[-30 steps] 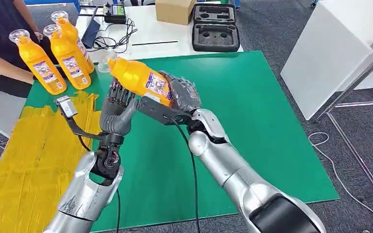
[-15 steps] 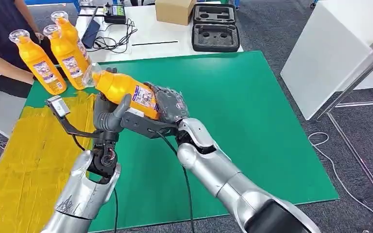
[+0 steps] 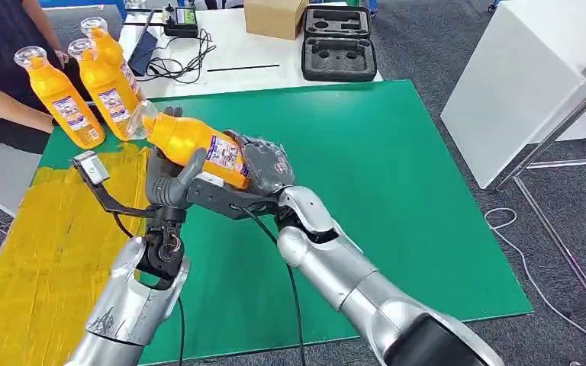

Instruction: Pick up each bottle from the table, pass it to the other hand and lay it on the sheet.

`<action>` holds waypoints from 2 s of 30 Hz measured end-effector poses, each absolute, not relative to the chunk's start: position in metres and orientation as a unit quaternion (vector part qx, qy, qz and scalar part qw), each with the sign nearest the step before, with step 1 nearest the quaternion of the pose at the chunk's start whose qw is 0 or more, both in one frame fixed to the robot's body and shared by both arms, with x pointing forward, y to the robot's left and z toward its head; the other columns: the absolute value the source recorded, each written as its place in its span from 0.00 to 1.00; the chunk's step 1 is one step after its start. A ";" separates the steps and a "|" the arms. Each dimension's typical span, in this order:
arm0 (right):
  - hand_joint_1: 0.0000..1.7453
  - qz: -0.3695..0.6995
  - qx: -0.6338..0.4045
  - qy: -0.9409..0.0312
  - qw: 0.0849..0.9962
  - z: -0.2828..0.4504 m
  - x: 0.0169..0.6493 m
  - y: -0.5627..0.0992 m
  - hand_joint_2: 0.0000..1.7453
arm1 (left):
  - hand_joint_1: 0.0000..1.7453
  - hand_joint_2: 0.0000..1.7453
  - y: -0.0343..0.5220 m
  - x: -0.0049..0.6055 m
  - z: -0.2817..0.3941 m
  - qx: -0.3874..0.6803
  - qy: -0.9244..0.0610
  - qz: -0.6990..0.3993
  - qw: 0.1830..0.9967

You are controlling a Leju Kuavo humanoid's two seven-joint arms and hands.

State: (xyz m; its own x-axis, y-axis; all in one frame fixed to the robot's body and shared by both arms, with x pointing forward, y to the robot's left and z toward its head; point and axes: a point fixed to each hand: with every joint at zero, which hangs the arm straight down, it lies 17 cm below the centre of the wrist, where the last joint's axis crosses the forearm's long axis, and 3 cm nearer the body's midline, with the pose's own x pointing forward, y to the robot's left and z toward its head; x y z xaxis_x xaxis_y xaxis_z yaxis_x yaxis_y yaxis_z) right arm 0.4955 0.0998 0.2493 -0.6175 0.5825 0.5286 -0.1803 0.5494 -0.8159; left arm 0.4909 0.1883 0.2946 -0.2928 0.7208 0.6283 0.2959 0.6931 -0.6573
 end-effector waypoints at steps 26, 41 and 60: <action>1.00 0.545 -0.153 -0.737 0.369 0.251 0.458 0.147 1.00 | 0.00 1.00 0.231 0.470 0.263 -0.238 -0.789 0.226 0.519; 1.00 0.572 -0.142 -0.731 0.344 0.249 0.437 0.168 1.00 | 1.00 1.00 0.237 0.452 0.253 -0.229 -0.786 0.239 0.522; 0.00 0.593 -0.147 -0.708 0.353 0.221 0.433 0.167 0.00 | 1.00 1.00 0.242 0.444 0.244 -0.228 -0.779 0.251 0.527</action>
